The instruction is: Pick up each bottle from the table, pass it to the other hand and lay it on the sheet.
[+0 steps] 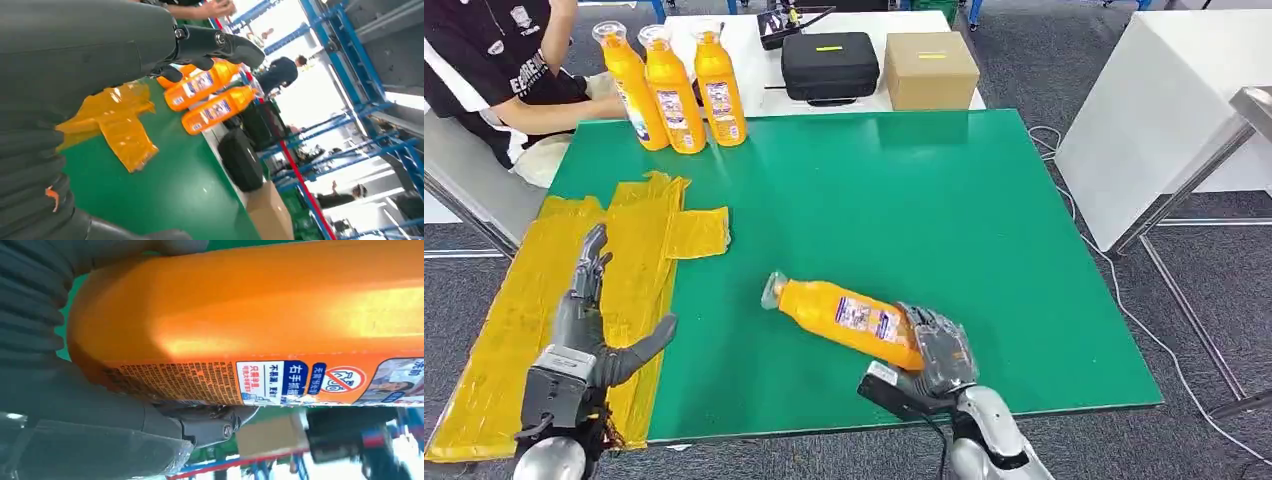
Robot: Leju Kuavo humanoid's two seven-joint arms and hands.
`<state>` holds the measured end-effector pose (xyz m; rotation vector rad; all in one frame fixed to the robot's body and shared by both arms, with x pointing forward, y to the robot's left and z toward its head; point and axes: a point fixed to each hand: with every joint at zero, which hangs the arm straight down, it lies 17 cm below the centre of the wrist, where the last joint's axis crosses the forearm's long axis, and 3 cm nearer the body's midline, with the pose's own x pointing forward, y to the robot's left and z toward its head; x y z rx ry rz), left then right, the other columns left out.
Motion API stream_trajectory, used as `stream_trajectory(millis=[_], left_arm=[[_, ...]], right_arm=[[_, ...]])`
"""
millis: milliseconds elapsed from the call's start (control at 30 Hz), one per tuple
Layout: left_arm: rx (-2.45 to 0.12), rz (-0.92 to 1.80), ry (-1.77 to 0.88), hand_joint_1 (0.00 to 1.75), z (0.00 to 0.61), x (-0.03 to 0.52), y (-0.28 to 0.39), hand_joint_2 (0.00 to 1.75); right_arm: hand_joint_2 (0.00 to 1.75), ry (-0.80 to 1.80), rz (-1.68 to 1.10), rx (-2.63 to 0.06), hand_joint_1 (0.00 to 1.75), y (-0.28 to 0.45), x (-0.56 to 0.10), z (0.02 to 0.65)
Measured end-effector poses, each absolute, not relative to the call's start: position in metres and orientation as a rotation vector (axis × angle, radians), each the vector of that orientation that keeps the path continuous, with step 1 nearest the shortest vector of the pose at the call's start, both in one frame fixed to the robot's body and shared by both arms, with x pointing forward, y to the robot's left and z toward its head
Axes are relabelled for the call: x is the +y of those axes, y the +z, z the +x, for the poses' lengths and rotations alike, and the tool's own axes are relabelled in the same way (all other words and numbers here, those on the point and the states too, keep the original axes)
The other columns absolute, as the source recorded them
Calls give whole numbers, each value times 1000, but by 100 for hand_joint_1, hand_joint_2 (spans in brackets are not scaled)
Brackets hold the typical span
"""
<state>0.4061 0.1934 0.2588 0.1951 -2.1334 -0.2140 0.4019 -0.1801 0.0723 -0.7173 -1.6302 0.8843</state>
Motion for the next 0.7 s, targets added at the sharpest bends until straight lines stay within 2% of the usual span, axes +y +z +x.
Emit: stream_trajectory(millis=[300,533,700], left_arm=[[-2183,-98,-321,0,404,124,290,175],[-2110,-426,-349,0,402,76,296,175],[-2039,-617,-332,0,402,42,308,175]], right_arm=[[175,511,-663,-1915,175,151,-184,416],[175,386,-639,-2027,175,190,-172,425],[175,367,-567,-2089,175,210,-140,430]])
